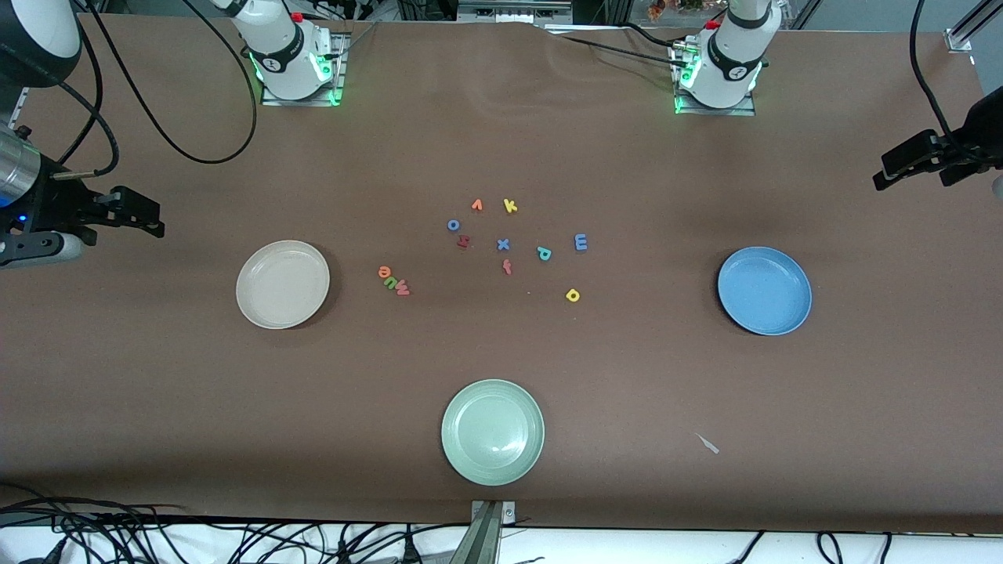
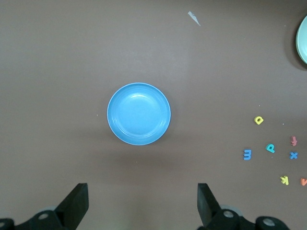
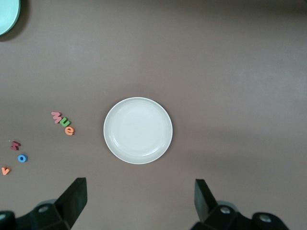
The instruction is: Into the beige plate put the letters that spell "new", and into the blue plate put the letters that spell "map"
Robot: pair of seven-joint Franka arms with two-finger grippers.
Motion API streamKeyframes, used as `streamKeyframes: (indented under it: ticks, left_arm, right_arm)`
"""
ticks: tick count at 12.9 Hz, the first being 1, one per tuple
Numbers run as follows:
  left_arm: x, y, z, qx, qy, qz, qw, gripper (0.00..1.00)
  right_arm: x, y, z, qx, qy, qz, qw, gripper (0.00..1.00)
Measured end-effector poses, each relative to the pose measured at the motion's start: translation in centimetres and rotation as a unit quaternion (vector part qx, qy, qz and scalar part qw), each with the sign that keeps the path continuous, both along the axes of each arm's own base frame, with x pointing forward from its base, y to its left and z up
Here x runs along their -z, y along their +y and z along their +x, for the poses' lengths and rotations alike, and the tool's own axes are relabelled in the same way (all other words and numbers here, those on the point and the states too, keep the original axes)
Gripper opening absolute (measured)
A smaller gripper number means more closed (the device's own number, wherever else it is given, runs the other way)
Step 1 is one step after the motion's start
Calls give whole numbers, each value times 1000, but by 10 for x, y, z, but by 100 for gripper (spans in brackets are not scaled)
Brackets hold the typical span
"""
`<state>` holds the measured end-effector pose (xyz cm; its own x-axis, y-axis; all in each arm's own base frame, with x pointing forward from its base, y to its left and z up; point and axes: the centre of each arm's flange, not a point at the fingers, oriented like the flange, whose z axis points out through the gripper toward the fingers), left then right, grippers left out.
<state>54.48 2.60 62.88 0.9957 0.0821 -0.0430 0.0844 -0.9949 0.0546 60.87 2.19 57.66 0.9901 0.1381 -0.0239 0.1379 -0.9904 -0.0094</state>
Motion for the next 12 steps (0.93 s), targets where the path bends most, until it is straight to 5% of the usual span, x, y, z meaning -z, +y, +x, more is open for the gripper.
streamKeyframes:
  ticks: [12]
  left_arm:
    - [6,-23,3,41,5,9,999,100]
  right_arm:
    - [1,1,0,-1,1,0,1000,100]
